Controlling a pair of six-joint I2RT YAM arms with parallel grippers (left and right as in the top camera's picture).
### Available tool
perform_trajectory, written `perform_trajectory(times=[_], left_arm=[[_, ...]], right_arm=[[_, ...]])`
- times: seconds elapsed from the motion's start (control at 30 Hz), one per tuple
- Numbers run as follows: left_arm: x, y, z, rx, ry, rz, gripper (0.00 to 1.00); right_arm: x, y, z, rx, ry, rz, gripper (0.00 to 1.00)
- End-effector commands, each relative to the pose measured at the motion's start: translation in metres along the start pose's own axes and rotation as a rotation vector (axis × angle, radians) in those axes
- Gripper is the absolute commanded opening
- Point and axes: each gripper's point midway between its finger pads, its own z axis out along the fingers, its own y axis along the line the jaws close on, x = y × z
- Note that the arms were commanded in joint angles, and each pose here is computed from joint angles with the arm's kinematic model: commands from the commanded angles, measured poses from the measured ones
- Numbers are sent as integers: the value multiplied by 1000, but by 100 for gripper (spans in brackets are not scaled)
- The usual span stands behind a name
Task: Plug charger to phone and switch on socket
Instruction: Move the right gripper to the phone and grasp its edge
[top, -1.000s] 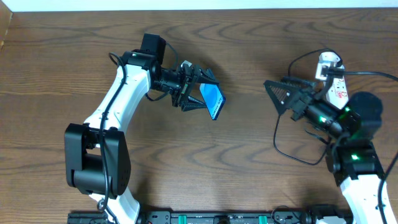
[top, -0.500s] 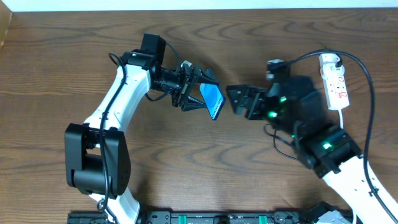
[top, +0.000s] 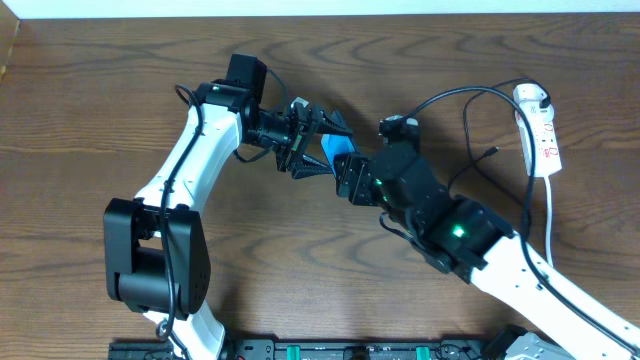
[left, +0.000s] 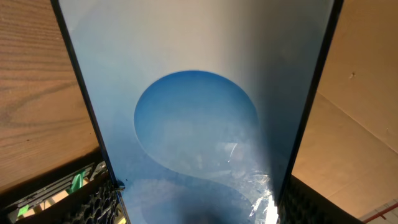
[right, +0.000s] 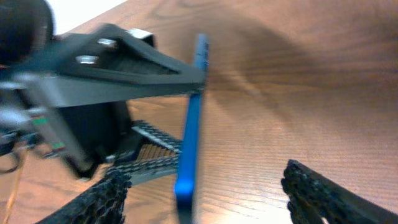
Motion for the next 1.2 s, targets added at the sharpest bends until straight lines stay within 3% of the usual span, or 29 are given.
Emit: perform_trajectory(times=[0.0, 0.93, 1.17], left_arm=[[7, -10, -4, 37, 22, 17, 68], [4, -7, -4, 22, 5, 17, 68], [4, -7, -4, 22, 5, 17, 68]], right_arm=[[-1, -4, 9, 39, -18, 100, 74], [6, 12, 25, -30, 24, 164, 46], [5, 13, 26, -33, 21, 165, 33]])
